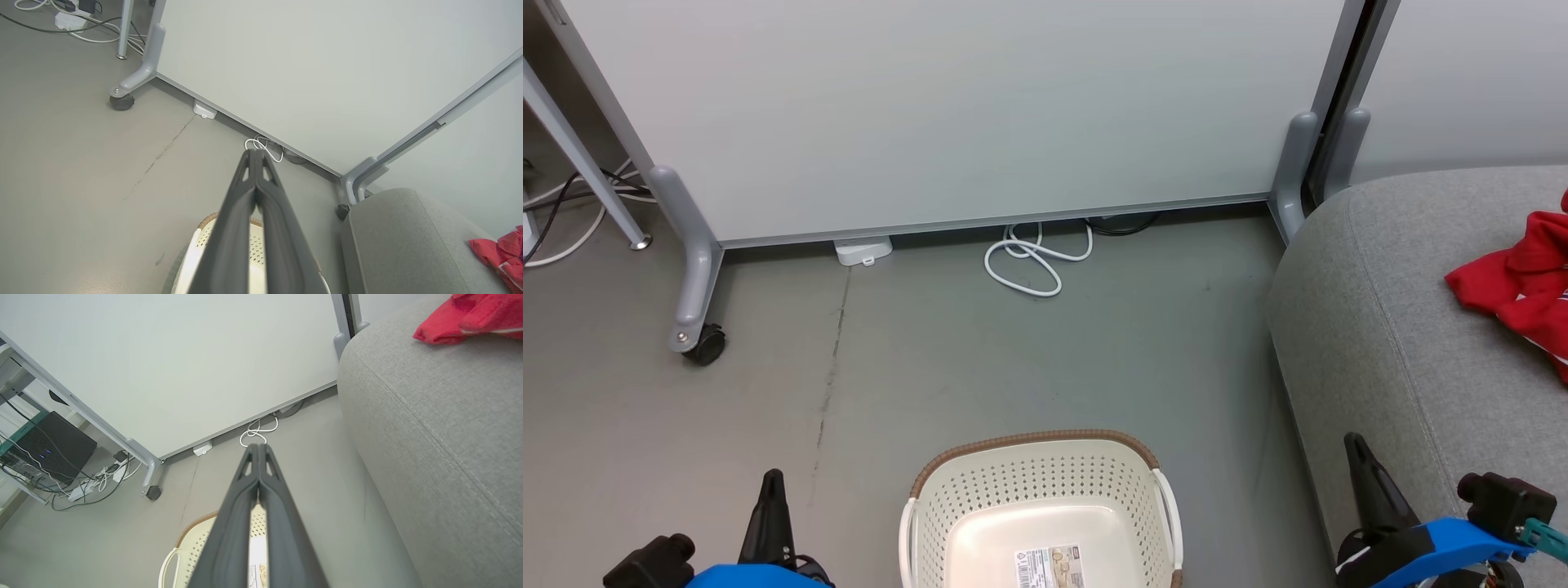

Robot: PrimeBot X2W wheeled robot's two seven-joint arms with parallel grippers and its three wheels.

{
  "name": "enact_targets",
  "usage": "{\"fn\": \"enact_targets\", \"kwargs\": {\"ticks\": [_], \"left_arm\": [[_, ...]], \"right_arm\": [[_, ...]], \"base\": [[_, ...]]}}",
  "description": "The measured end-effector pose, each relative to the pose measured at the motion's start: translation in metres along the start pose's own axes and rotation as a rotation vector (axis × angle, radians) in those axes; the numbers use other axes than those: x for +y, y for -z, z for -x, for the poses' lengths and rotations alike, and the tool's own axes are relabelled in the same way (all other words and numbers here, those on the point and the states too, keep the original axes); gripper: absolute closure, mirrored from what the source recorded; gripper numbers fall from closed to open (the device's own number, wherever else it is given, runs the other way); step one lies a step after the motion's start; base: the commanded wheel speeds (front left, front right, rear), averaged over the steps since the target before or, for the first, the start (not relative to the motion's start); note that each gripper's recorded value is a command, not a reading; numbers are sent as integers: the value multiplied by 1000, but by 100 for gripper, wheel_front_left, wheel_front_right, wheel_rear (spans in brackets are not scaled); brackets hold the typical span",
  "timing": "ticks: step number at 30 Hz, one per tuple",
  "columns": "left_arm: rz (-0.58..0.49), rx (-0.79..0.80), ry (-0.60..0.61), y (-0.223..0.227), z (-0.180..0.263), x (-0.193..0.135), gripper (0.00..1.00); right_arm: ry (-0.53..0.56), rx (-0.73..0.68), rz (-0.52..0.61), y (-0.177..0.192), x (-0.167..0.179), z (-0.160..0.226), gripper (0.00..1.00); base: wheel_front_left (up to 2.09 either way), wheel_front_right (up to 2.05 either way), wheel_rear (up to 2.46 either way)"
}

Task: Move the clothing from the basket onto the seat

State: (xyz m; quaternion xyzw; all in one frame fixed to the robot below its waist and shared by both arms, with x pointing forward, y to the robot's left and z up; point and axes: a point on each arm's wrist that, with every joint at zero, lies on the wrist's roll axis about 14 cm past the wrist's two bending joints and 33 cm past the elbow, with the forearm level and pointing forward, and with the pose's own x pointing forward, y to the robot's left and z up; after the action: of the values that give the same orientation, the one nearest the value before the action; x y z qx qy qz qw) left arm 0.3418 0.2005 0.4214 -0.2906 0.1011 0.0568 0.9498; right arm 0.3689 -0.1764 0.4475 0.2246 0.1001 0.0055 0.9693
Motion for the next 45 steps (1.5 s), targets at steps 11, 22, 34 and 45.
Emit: {"fn": "enact_targets", "kwargs": {"ticks": [11,22,34,45], "left_arm": [[152,-15,2,-10,-6,-5,100],[290,-30,10,-19,-11,-9,100],[424,-38,31,-28,-15,-15,100],[532,-42,53,-35,-17,-21,100]], "right_arm": [[6,-19,-176,-7,-1,-2,100],[3,-38,-330,-14,-1,-3,100],[-8,-60,-485,-22,-1,-5,100],[-20,-76,-609,-29,0,-5,100]], "base": [[0,0,0],[0,0,0],[0,0,0],[0,0,0]]}}
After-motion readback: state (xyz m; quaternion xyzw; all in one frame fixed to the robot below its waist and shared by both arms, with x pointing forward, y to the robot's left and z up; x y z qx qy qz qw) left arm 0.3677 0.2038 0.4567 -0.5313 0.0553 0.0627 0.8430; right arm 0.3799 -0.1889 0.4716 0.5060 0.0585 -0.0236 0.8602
